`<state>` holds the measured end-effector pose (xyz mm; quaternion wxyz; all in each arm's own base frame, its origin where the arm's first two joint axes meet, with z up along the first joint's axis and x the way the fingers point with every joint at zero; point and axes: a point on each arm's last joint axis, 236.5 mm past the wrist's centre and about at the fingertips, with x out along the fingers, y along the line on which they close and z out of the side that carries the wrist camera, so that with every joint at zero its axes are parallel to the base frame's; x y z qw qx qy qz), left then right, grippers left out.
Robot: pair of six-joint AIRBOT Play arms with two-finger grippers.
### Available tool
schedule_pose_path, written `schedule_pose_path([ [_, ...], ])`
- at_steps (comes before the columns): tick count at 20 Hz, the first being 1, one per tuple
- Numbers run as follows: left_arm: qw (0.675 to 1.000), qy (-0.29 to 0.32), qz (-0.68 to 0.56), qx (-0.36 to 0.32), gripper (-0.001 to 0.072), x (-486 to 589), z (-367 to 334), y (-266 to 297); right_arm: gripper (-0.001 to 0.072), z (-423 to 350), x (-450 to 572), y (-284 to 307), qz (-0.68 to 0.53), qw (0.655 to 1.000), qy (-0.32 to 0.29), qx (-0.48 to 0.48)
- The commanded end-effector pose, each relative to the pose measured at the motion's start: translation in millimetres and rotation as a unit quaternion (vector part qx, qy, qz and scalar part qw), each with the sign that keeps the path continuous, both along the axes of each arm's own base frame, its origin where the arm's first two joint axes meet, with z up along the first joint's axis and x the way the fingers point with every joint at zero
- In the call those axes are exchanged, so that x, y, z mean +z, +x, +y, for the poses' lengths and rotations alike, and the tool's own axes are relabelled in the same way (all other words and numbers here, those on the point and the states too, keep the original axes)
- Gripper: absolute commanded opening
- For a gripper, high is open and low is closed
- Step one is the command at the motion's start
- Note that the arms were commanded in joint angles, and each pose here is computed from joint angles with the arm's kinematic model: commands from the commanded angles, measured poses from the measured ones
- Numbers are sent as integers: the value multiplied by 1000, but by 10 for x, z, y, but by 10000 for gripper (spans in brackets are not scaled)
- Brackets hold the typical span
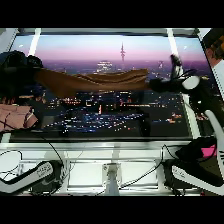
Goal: Fold the clothes and pants, and hang the long-sleeved shirts on hangers.
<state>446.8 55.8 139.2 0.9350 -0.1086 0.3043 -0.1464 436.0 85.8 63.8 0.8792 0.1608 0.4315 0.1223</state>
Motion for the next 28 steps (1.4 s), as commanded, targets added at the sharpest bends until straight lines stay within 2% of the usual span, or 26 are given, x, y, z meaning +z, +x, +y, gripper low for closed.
schedule_pose_path([
  [1, 998, 14, -26, 53, 17, 244, 417, -149, 9, -504, 813, 163, -94, 994, -26, -52],
  [4, 997, 4, -61, 51, 17, 568, 316, -243, 8, -536, 1418, 129, -156, 986, -17, -59],
  [7, 985, -73, -154, 32, 17, 1298, -41, -356, 9, -456, 2095, -32, -233, 971, -34, -42],
  [10, 948, -162, -272, 19, 16, 2235, -284, -685, 8, -488, 2766, -340, -309, 948, -65, -40],
  [12, 921, -191, -339, 10, 16, 2724, -372, -974, 9, -499, 3088, -602, -342, 935, -86, -38],
  [18, 897, -165, -411, -7, 15, 3258, -756, -1624, 8, -549, 3479, -1417, -374, 915, -145, -36],
  [21, 897, -181, -403, -15, 14, 3304, -924, -1788, 7, -524, 3580, -1657, -388, 910, -143, -38],
  [24, 917, -167, -363, 13, 14, 3098, -860, -1704, 7, -530, 3626, -1655, -390, 911, -123, -52],
  [28, 949, -162, -259, 82, 14, 2459, -401, -1274, 7, -636, 3304, -1139, -341, 929, -131, -56],
])
